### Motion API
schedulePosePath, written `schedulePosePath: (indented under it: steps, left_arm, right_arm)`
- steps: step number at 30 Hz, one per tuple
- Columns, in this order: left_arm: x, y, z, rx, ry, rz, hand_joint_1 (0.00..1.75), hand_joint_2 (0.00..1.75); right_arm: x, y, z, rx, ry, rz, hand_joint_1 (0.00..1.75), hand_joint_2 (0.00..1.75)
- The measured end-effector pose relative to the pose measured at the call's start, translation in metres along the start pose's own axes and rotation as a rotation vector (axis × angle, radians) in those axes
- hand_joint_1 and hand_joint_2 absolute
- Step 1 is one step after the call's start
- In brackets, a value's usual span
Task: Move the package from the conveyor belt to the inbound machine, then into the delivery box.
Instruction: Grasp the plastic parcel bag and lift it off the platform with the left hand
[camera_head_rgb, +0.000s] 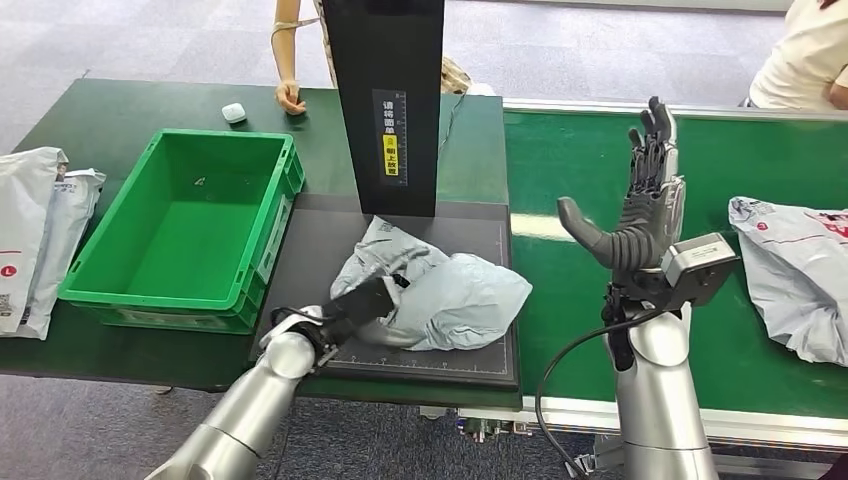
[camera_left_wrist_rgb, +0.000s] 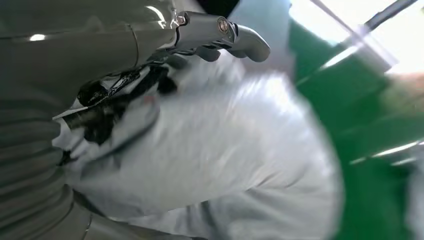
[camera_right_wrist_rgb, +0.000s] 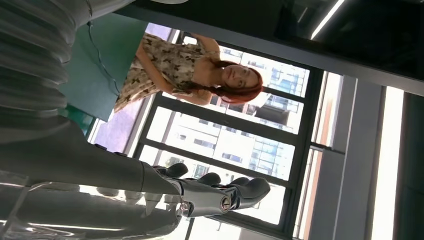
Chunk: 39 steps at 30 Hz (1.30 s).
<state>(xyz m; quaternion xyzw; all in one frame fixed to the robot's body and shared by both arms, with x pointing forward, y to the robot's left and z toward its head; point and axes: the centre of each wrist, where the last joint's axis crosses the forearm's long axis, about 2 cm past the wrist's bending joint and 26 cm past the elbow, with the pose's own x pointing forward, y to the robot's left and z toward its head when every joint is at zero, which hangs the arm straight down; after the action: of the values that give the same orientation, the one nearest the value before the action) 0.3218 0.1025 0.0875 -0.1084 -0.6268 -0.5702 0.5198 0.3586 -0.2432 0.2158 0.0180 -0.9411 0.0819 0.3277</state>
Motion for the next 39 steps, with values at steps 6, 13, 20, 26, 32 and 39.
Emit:
schedulePosePath:
  steps: [6, 13, 20, 26, 32, 39]
  left_arm:
    - [0.002, -0.012, -0.017, -0.133, 0.177, -0.220, 0.00, 1.75]
    - [0.003, -0.007, -0.022, -0.178, 0.266, -0.320, 0.00, 1.75]
    - [0.004, -0.005, -0.026, -0.203, 0.327, -0.372, 1.75, 1.75]
    - [0.006, 0.001, -0.028, -0.190, 0.330, -0.382, 1.75, 1.75]
    - [0.008, 0.004, -0.029, -0.162, 0.316, -0.393, 1.75, 1.75]
    - [0.007, 0.006, -0.028, -0.130, 0.256, -0.391, 1.75, 1.75]
  right_arm:
    - [-0.001, 0.005, 0.002, -0.022, 0.011, 0.014, 0.00, 1.75]
    - [-0.002, 0.004, 0.005, -0.037, 0.021, 0.025, 0.00, 1.75]
    - [-0.004, 0.002, 0.006, -0.051, 0.028, 0.036, 0.00, 1.75]
    - [-0.004, 0.000, 0.006, -0.061, 0.032, 0.041, 0.00, 1.75]
    - [-0.005, -0.002, 0.006, -0.064, 0.033, 0.046, 0.00, 1.75]
    - [-0.006, -0.003, 0.006, -0.067, 0.032, 0.050, 0.00, 1.75]
